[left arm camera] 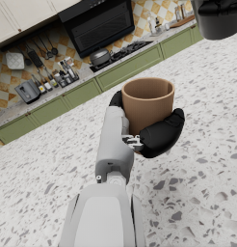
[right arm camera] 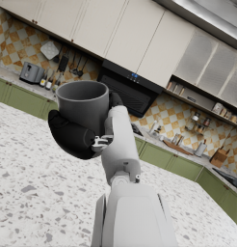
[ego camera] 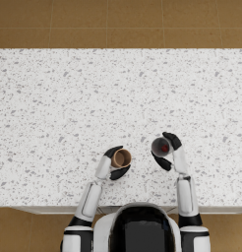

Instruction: Pick up two cups and pour the berry on the right into the cup on the left

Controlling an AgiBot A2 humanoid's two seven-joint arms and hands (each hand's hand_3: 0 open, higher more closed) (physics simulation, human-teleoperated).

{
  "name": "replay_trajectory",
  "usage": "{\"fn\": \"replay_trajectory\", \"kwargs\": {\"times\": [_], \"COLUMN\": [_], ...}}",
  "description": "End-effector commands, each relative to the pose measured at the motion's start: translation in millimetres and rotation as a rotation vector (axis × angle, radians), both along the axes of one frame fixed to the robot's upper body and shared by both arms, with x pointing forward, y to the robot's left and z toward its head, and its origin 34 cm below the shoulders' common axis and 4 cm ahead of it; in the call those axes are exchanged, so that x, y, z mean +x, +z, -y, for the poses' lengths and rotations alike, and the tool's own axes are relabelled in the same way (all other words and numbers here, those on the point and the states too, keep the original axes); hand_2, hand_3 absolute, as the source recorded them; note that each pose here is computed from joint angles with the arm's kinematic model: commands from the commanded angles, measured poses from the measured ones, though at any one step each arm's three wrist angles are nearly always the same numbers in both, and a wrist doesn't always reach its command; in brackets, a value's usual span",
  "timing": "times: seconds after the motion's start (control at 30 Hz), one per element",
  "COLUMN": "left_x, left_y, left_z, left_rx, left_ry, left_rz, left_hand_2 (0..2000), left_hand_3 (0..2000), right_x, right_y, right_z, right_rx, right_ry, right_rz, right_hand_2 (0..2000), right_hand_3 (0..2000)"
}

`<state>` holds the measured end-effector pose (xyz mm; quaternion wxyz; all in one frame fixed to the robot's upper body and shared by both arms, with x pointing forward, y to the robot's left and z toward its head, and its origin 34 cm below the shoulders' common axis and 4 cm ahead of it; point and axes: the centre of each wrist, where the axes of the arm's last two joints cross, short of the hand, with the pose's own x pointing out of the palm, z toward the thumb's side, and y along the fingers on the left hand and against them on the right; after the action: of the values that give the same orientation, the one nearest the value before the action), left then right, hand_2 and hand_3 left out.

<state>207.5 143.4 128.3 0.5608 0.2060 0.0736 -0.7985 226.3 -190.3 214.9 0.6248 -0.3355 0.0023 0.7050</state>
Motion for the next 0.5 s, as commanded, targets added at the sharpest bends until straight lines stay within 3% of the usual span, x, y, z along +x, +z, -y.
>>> {"fn": "replay_trajectory", "kwargs": {"times": [0.03, 0.5], "left_x": [3.1, 16.0], "left_y": [4, 4], "left_z": [5, 15], "left_rx": [-0.006, -0.020], "left_ry": [-0.008, -0.006], "left_rz": [0.017, 0.015], "left_hand_2": [2000, 2000], "left_hand_3": [1280, 1280], "right_x": [3.5, -0.5], "right_y": [22, 42], "right_z": [-11, -36], "right_rx": [-0.006, -0.349], "right_ry": [0.020, -0.115], "right_rz": [0.090, 0.258], "right_hand_2": [2000, 2000], "right_hand_3": [1280, 1280]}}
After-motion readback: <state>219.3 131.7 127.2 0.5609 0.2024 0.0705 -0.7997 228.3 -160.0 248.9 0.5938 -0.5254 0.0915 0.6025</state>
